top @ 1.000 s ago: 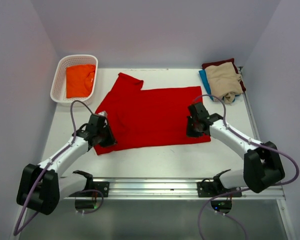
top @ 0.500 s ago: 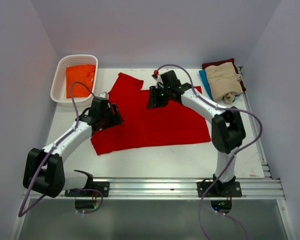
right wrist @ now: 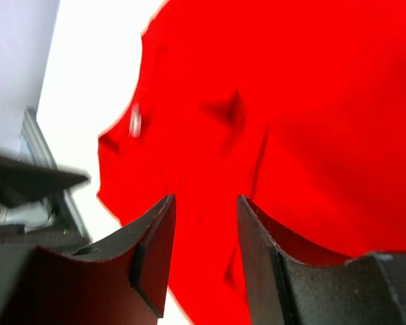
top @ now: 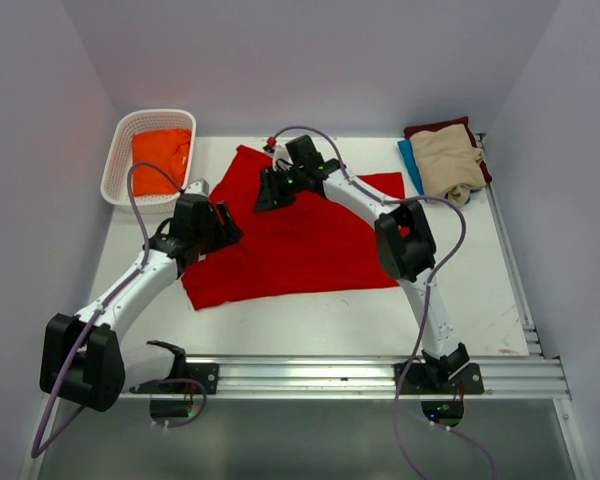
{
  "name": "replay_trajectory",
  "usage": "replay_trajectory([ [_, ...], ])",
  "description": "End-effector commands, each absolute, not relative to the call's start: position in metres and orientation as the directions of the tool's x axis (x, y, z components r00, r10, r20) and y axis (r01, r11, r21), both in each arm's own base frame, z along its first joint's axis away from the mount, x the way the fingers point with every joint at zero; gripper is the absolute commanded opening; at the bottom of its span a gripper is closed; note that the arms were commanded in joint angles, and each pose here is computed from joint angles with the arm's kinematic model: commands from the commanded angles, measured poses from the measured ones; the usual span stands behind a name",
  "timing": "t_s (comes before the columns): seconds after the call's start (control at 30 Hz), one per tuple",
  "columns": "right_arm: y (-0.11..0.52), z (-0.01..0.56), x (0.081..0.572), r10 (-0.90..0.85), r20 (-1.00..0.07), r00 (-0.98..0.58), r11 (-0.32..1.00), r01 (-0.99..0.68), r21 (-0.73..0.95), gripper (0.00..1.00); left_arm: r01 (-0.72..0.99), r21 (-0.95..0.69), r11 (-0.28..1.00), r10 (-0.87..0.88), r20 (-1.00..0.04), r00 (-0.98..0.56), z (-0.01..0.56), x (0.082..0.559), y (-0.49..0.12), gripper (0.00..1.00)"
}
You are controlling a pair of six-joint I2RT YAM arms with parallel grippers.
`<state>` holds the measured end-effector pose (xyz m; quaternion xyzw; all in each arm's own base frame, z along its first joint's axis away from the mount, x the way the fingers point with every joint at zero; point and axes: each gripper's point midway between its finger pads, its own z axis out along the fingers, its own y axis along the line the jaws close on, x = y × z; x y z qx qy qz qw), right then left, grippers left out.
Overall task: Fold and stack the t-shirts
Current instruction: Fold the tshirt
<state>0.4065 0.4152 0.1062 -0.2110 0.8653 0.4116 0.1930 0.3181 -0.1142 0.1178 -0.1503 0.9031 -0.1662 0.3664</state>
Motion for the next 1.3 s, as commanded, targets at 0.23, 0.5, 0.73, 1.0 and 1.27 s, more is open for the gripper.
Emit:
replay_trajectory([
  [0.23, 0.459, 0.078, 0.422, -0.204, -0.454, -0.867, 0.486, -0.492, 0.722, 0.31, -0.147, -0.420, 0.896, -0.412, -0.660, -0.628, 0.130, 0.320, -0.102, 0.66],
  [0.5, 0.459, 0.058, 0.419, -0.207, -0.416, -0.886, 0.496, -0.461, 0.736, 0.30, -0.159, -0.418, 0.894, -0.417, -0.648, -0.638, 0.124, 0.320, -0.098, 0.66],
  [0.73, 0.456, 0.047, 0.418, -0.204, -0.414, -0.887, 0.523, -0.456, 0.720, 0.29, -0.173, -0.418, 0.892, -0.422, -0.633, -0.649, 0.116, 0.316, -0.094, 0.65],
  [1.0, 0.454, 0.028, 0.411, -0.216, -0.383, -0.898, 0.539, -0.437, 0.720, 0.29, -0.187, -0.417, 0.889, -0.432, -0.631, -0.645, 0.113, 0.317, -0.089, 0.64],
  [1.27, 0.455, 0.022, 0.408, -0.212, -0.368, -0.905, 0.531, -0.423, 0.734, 0.21, -0.181, -0.426, 0.886, -0.430, -0.614, -0.662, 0.106, 0.314, -0.090, 0.64],
])
